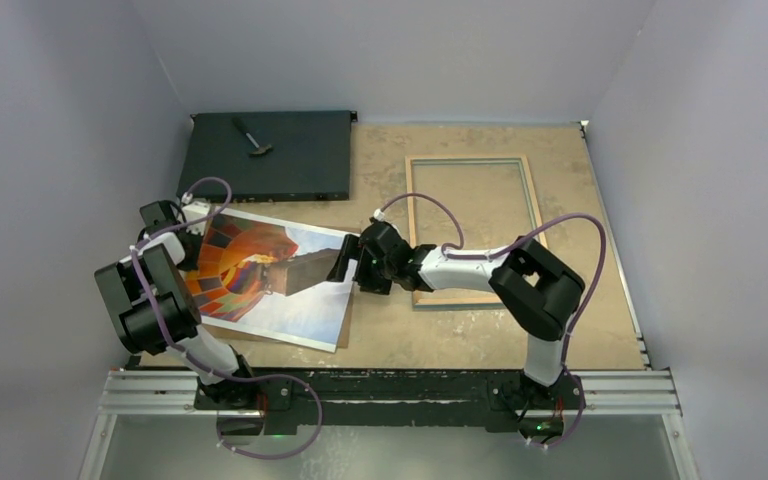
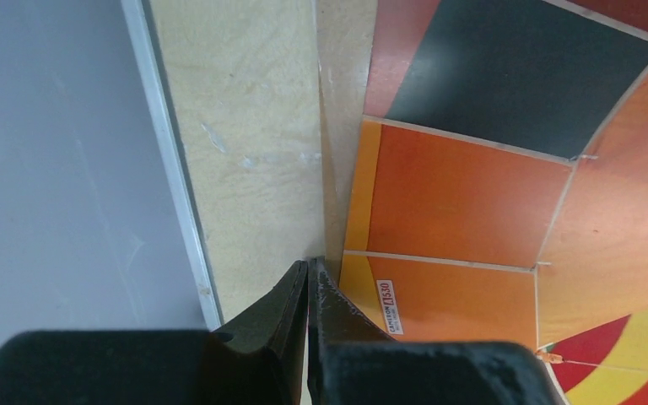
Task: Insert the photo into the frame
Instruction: Pick up the photo frame item at the center of the board.
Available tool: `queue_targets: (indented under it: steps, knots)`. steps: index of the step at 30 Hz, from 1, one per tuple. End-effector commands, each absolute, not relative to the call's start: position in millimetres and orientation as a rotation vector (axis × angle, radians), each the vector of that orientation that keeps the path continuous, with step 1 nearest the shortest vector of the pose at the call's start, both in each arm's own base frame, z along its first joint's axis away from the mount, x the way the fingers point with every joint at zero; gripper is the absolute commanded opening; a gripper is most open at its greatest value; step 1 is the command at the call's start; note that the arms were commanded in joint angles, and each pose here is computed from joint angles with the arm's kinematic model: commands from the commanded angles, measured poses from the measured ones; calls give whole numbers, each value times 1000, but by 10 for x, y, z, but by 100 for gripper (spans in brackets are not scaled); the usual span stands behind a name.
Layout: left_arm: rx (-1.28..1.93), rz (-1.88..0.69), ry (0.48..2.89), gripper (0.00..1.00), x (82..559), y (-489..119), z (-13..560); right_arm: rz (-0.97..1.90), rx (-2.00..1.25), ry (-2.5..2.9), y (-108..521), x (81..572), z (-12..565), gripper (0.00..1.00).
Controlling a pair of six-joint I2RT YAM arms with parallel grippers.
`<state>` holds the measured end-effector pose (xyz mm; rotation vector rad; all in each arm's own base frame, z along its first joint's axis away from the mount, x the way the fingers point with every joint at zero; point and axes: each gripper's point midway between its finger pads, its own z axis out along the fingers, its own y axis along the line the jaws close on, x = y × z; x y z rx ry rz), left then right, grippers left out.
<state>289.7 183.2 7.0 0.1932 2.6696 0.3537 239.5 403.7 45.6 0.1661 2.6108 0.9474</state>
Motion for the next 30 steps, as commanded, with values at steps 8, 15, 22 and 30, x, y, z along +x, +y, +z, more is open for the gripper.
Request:
queue_targets:
  steps: [8, 15, 22, 30]
  knots:
    - [234, 18, 2923, 1, 2222, 1310, -676, 1258, 260, 2537, 4219, 2427, 825, 97]
    - [246, 5, 2925, 0, 2221, 1301, -701, 1435, 261, 2411, 4262, 2501, 1128, 97]
    - [243, 1, 2926, 0, 2224, 1300, -714, 1523, 255, 2373, 4278, 2501, 1220, 96]
    - [247, -5, 2929, 0, 2226, 1297, -733, 1838, 238, 2181, 4281, 2392, 1558, 94]
